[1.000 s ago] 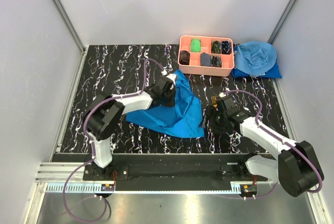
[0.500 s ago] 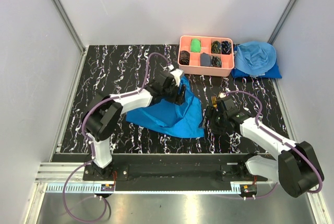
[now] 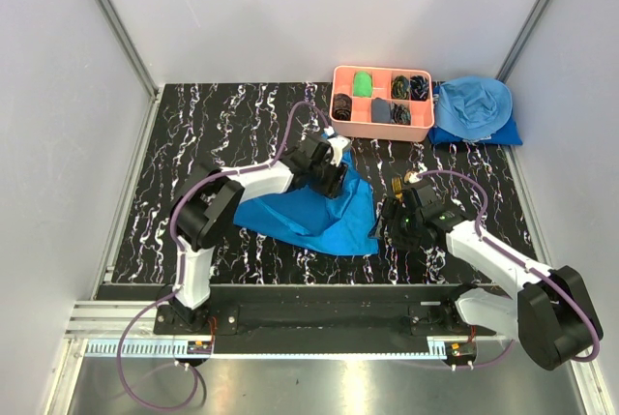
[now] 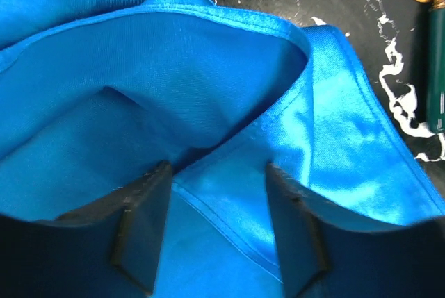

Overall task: Fold the napkin, place the utensils inside, and roll it up
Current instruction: Flatten the napkin out

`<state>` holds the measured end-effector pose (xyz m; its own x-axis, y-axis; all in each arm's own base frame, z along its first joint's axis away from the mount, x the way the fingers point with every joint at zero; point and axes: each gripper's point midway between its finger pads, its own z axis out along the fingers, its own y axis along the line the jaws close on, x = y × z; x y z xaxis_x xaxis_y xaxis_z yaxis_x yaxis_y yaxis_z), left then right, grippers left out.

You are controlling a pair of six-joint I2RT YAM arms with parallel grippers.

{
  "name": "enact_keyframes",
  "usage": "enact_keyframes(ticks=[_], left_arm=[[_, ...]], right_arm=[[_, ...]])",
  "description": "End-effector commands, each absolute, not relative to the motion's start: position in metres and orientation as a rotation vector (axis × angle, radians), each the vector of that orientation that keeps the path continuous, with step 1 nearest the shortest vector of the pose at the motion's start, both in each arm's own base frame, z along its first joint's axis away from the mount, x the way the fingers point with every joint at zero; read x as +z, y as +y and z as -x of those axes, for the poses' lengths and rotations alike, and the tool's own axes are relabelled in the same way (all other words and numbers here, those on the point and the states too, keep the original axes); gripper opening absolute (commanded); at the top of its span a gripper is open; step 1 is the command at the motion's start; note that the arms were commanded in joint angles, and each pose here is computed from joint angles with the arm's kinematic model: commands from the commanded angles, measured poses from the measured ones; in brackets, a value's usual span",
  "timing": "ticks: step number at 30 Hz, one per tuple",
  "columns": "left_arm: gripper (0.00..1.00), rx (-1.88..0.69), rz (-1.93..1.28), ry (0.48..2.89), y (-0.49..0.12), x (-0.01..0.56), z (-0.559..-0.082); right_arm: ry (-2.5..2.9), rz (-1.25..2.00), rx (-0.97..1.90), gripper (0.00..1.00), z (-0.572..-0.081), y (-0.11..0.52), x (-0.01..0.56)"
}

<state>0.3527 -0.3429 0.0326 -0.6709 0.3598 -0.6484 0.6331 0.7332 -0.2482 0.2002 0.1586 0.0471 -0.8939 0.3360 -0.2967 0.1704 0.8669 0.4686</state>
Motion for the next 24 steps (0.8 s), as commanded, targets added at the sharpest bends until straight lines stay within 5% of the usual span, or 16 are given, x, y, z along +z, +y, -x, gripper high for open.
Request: enact_keyframes(ticks=[1, 9, 14, 24], left_arm=[[0.53, -0.649, -0.745, 2.317, -0.351, 0.043, -0.361], [0.32, -0.642, -0.695, 2.348, -0.348, 0.036, -0.359], [0.06, -0.636, -0.666, 2.347, -0.345, 0.042, -0.359], [0.03, -0.493, -0.509, 2.275, -0.292, 0.138, -0.350]], right_arm=[[2.637, -0.363, 0.655, 0.79, -0.205, 0.165, 0.053], [2.644, -0.366, 0.642, 0.79, -0.204, 0.164, 0.051], [2.652, -0.370, 0.630, 0.79, -0.203, 0.162, 0.047], [2.675, -0.344, 0.541, 0.79, -0.208, 0.157, 0.038]])
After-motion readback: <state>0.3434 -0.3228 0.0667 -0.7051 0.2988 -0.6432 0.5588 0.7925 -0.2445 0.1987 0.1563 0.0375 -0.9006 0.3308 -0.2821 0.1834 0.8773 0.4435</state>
